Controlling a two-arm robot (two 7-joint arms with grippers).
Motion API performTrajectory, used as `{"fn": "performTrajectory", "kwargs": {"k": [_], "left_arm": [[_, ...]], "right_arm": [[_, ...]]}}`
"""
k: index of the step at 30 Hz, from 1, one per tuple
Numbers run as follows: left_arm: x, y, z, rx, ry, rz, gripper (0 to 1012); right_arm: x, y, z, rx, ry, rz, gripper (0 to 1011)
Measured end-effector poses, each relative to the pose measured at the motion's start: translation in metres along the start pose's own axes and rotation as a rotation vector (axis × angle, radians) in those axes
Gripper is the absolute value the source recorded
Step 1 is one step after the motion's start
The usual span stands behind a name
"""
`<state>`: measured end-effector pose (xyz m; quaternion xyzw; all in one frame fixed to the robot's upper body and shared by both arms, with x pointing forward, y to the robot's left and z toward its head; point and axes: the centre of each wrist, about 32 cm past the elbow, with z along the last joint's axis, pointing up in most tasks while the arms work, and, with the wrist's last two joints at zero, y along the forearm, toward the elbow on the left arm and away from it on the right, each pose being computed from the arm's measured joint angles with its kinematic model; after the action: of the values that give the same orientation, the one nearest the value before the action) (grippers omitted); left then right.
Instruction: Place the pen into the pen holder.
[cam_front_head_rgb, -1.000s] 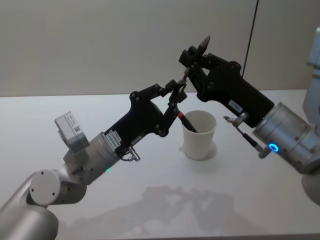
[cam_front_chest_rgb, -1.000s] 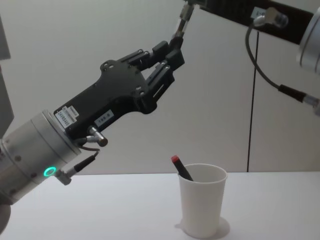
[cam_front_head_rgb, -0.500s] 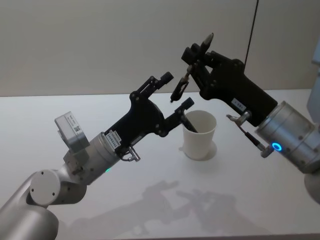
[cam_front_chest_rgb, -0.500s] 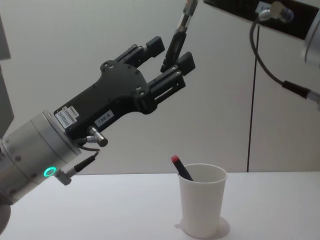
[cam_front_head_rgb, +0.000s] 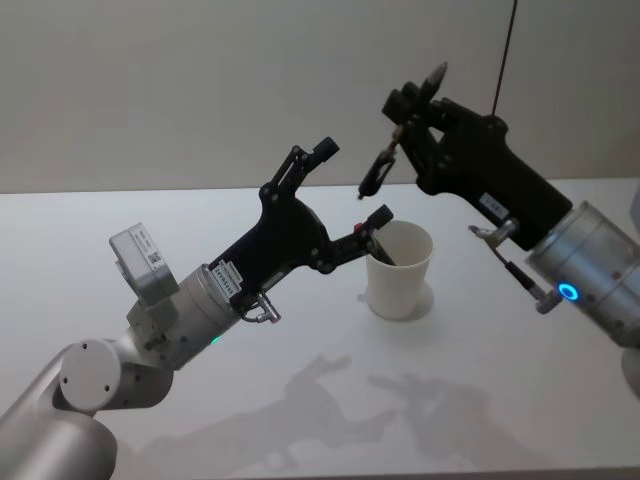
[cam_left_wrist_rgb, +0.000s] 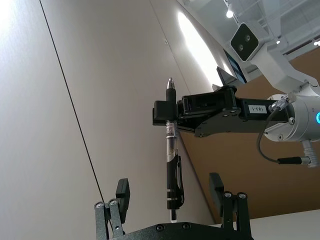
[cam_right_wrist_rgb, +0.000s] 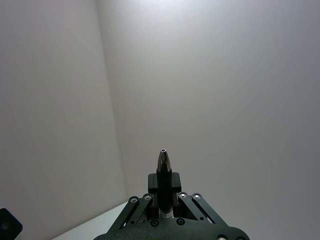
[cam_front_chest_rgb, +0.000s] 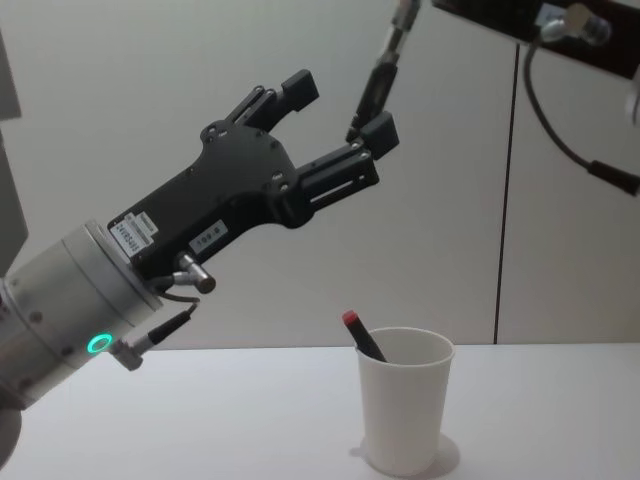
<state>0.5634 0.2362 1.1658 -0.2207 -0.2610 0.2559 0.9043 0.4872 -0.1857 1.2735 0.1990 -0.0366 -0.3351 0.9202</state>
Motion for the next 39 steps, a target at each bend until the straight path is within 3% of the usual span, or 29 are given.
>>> {"fn": "performTrajectory", "kwargs": {"k": [9,19,29,39], "left_arm": [[0.0000,0.0000,0.0000,0.000,0.000,0.000,1004],[0.0000,0.0000,0.0000,0.000,0.000,0.000,1004],[0.0000,0.0000,0.0000,0.000,0.000,0.000,1004],[0.0000,0.0000,0.0000,0.000,0.000,0.000,1004]], "right_arm": [[0.009,-0.009,0.000,-0.004,-0.029,-0.065,126],[0.024,-0.019,-0.009,-0.023,-0.071,-0.163,126],[0.040,-0.024,-0.028,-0.044,-0.103,-0.242,126],[0.052,-0.019,-0.052,-0.068,-0.120,-0.281,126]]}}
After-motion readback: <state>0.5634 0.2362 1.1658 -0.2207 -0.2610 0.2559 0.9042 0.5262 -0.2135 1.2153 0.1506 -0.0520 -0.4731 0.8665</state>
